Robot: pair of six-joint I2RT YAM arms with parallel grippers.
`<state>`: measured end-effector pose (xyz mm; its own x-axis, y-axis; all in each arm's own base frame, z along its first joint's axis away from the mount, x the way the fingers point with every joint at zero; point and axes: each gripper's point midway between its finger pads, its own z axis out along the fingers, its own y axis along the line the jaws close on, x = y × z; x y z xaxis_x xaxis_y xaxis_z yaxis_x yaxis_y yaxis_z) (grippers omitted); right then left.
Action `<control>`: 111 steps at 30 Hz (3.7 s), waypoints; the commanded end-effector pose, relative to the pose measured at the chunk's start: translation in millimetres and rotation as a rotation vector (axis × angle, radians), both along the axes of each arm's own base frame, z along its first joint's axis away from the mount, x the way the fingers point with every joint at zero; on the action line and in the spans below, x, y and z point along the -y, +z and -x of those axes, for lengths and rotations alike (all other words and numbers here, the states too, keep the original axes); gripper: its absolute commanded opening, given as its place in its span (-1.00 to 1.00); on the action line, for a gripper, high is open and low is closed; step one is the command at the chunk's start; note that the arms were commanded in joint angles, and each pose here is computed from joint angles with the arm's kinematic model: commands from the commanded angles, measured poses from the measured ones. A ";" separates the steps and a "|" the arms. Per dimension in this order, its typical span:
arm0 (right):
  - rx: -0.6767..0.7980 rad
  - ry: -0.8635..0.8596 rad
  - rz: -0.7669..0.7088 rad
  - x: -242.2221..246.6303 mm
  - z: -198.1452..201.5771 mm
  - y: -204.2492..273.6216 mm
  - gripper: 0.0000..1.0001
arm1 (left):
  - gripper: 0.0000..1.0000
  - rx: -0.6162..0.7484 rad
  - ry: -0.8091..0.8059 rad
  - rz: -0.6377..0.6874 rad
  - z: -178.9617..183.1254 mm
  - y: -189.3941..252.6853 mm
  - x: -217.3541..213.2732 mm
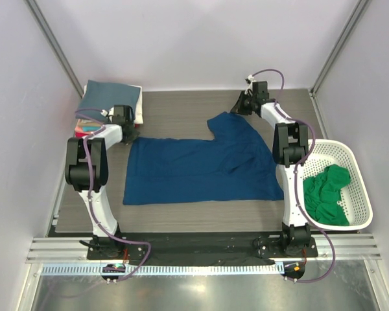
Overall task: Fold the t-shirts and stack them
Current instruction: Fold the tshirt
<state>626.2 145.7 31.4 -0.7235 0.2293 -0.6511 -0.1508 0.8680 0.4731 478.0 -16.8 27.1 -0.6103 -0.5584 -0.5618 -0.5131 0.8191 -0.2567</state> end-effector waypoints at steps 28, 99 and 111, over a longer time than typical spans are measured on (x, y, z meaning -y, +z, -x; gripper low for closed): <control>0.018 -0.094 0.001 22.8 253.8 131.6 -0.98 | -0.99 0.155 -0.081 0.016 84.3 102.0 14.7; -0.498 -0.388 0.094 25.1 298.9 -15.6 0.41 | 0.16 -0.229 -0.186 0.037 146.0 -8.8 67.9; -0.576 -0.274 0.100 -15.9 157.1 -65.6 0.34 | 0.08 -0.272 -0.213 0.246 214.5 -12.3 93.0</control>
<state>466.5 167.6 31.7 -0.8374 0.4822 -0.2575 0.3414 0.8292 0.4426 308.4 -98.3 25.4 -0.7957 -0.4862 -0.3612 -0.3893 0.8674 -0.3099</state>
